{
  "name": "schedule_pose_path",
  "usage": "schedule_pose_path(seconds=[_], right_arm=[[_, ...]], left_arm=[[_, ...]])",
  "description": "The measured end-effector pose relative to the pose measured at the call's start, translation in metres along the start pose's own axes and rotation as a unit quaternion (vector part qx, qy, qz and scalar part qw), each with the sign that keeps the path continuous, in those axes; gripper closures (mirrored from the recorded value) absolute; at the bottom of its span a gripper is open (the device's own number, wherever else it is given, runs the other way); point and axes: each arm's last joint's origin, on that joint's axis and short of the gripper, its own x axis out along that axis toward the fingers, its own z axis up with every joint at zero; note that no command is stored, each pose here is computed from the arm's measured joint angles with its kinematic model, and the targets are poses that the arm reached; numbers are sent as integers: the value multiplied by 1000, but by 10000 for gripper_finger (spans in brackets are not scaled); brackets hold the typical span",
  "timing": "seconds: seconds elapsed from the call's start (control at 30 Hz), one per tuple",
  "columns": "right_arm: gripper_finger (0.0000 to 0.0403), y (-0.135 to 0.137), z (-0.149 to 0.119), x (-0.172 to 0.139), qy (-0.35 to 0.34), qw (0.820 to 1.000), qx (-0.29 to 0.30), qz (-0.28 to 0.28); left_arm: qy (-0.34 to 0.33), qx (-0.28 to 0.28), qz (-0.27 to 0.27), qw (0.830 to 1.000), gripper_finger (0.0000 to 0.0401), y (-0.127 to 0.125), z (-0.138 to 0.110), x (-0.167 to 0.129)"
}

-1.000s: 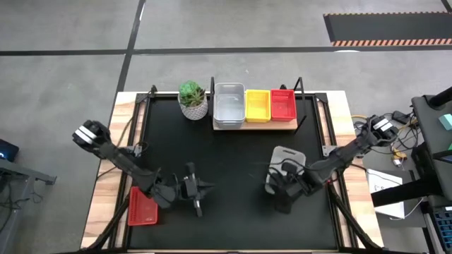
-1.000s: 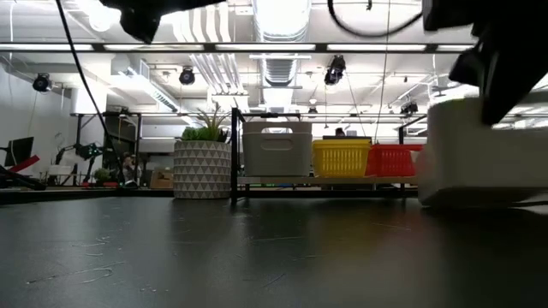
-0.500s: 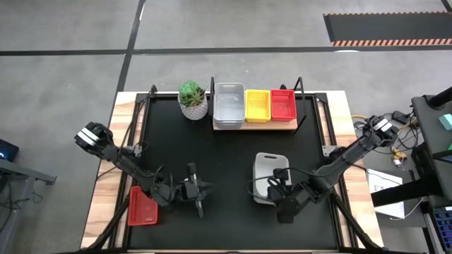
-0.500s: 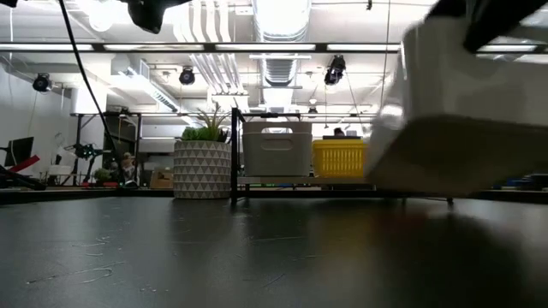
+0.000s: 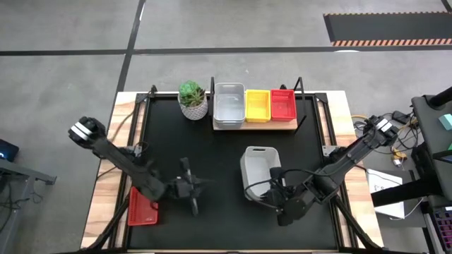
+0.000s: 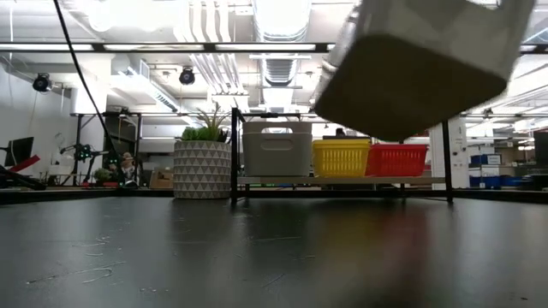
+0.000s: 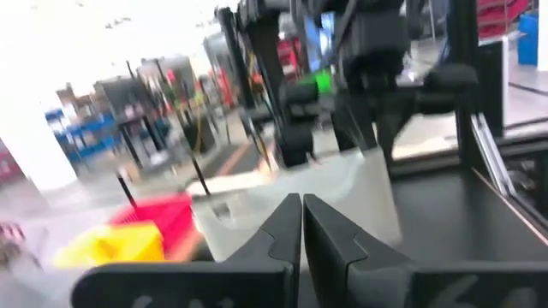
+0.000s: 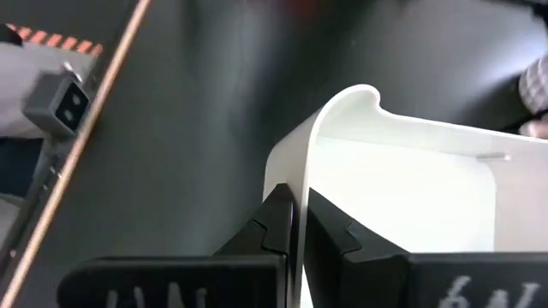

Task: Stack baskets on shelf by color
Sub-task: Stack the gray bin on the gray bin on the shelf

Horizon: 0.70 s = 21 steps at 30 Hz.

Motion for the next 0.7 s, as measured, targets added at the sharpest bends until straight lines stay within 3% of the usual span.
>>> schedule_pose_path(seconds=[0.2,0.37,0.6,0.7], right_arm=[[394,-2,25,-17,-45,998,-35,-8],[394,-23,53,-30,-81,993,-61,-59],[394,-103,90,-34,-94,984,-37,-145],[394,-149,94,-31,-89,986,-20,-141]], left_arm=[[-52,61,11,997,401,34,46,-25],[-46,68,10,997,401,58,59,-40],[-39,54,3,998,401,70,45,-54],[-39,53,3,998,401,73,43,-57]])
